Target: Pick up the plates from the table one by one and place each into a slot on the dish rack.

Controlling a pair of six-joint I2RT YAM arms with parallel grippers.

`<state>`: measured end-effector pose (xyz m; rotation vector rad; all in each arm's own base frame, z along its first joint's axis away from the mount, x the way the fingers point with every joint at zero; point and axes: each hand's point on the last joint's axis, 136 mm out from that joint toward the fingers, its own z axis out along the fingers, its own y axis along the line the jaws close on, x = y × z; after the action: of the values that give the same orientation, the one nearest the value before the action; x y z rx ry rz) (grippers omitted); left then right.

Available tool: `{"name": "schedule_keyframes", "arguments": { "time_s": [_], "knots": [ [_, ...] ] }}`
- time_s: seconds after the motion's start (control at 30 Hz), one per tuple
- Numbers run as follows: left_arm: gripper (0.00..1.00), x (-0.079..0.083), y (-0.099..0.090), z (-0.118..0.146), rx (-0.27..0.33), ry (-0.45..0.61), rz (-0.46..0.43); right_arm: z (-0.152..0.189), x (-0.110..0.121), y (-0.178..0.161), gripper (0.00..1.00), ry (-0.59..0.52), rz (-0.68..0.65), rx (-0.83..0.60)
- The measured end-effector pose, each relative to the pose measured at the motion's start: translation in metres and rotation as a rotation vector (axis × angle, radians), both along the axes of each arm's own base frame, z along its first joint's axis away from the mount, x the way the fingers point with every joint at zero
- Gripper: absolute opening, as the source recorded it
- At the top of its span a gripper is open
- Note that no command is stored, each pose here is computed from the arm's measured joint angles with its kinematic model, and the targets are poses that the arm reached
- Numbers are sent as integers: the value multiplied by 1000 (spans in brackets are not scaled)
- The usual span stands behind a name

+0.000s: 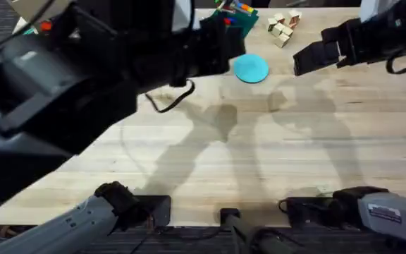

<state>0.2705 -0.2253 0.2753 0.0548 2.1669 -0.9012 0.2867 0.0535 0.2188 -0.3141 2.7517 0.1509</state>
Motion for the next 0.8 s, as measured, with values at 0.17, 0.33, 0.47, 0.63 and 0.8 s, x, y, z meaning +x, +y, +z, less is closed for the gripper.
{"name": "schedule_keyframes", "arguments": {
  "time_s": [0.17,0.33,0.47,0.63,0.8],
  "knots": [
    [42,13,-17,-9,-34,27,-14,0,0,0,995,0,1,0],
    [41,27,-33,-18,-69,47,-39,0,0,0,995,0,3,-1],
    [42,41,-38,-29,-97,77,-60,0,0,0,995,0,3,-1],
    [42,68,-37,-50,-125,119,-57,0,0,0,994,0,3,-1],
    [42,82,-44,-69,-148,151,-80,0,0,0,995,0,3,-1]
  ]
}}
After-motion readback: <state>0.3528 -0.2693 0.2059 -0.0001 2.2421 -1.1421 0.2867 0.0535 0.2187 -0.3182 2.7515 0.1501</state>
